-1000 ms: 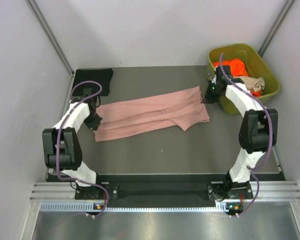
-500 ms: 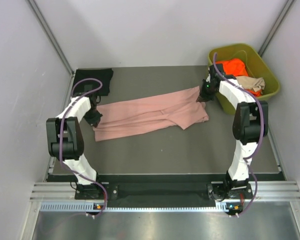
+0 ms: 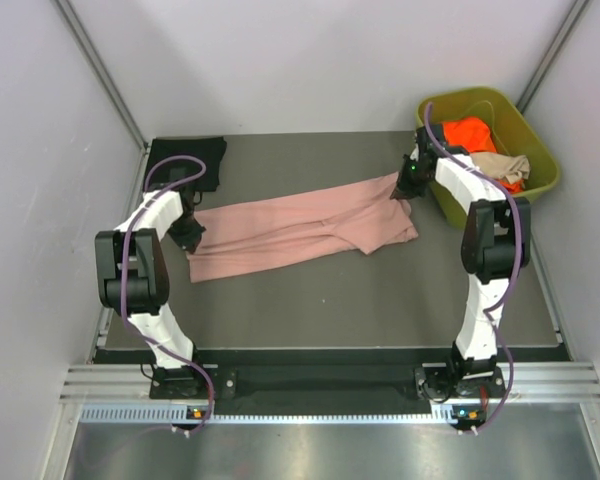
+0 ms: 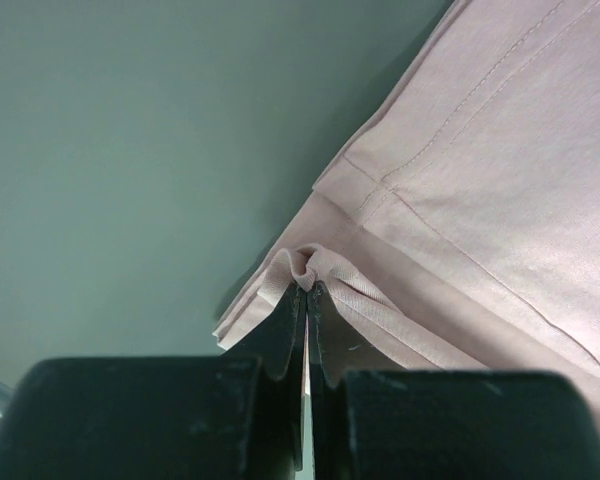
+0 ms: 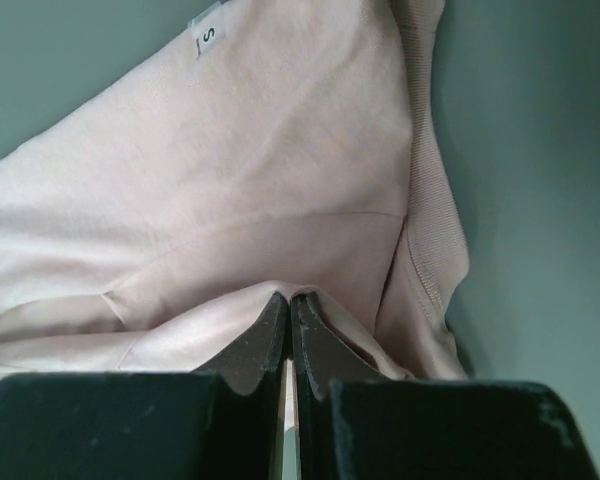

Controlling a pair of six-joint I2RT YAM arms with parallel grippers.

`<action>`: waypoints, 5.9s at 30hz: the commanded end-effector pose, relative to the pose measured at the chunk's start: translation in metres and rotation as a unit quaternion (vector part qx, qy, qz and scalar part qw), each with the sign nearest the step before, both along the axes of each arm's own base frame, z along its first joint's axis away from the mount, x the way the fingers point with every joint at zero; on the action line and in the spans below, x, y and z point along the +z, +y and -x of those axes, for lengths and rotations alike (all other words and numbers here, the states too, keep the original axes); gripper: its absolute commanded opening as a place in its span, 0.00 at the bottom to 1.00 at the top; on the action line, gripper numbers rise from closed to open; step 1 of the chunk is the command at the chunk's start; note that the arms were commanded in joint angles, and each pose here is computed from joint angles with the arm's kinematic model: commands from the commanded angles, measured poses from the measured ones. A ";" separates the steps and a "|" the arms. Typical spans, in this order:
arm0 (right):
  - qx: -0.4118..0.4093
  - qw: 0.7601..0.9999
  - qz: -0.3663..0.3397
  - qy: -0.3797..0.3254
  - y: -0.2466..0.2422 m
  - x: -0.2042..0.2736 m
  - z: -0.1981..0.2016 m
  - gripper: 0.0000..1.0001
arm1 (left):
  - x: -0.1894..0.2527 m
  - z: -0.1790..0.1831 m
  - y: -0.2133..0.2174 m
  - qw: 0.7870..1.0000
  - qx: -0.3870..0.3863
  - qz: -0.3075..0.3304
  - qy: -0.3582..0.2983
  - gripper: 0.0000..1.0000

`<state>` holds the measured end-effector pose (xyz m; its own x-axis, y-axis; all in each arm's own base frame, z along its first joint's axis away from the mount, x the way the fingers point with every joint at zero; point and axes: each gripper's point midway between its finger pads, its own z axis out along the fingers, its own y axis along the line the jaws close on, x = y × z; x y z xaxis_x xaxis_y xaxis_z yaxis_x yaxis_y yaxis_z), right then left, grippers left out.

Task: Fold and stack the t-shirts
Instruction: Fold the tshirt

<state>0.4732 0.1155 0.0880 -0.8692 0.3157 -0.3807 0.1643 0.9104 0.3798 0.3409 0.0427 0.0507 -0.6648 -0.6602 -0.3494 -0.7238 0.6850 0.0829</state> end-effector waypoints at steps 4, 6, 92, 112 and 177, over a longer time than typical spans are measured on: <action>-0.009 0.999 -0.020 -0.041 0.010 0.019 -0.029 0.00 | 0.007 -0.018 0.010 1.000 0.002 -0.011 -0.020 0.00; -0.008 0.999 -0.021 -0.043 0.011 0.018 -0.034 0.00 | 0.007 -0.020 0.010 1.000 0.001 -0.011 -0.021 0.00; -0.005 0.990 -0.133 0.047 0.079 -0.022 0.116 0.44 | -0.032 0.047 -0.058 0.981 -0.069 0.184 -0.007 0.56; 0.088 0.970 -0.190 -0.120 0.156 0.041 -0.009 0.08 | -0.027 0.039 -0.060 0.979 -0.074 0.189 -0.018 0.55; 0.059 0.971 0.220 -0.068 -0.057 -0.013 0.069 0.33 | -0.009 0.007 -0.136 0.945 -0.277 0.172 -0.031 0.60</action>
<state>0.3740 0.0638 0.0607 -0.8808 0.0401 -0.4717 0.0469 0.9989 -0.0026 0.3460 -0.1112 0.0464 -0.9255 -0.2776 -0.2578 -0.2024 0.9375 -0.2830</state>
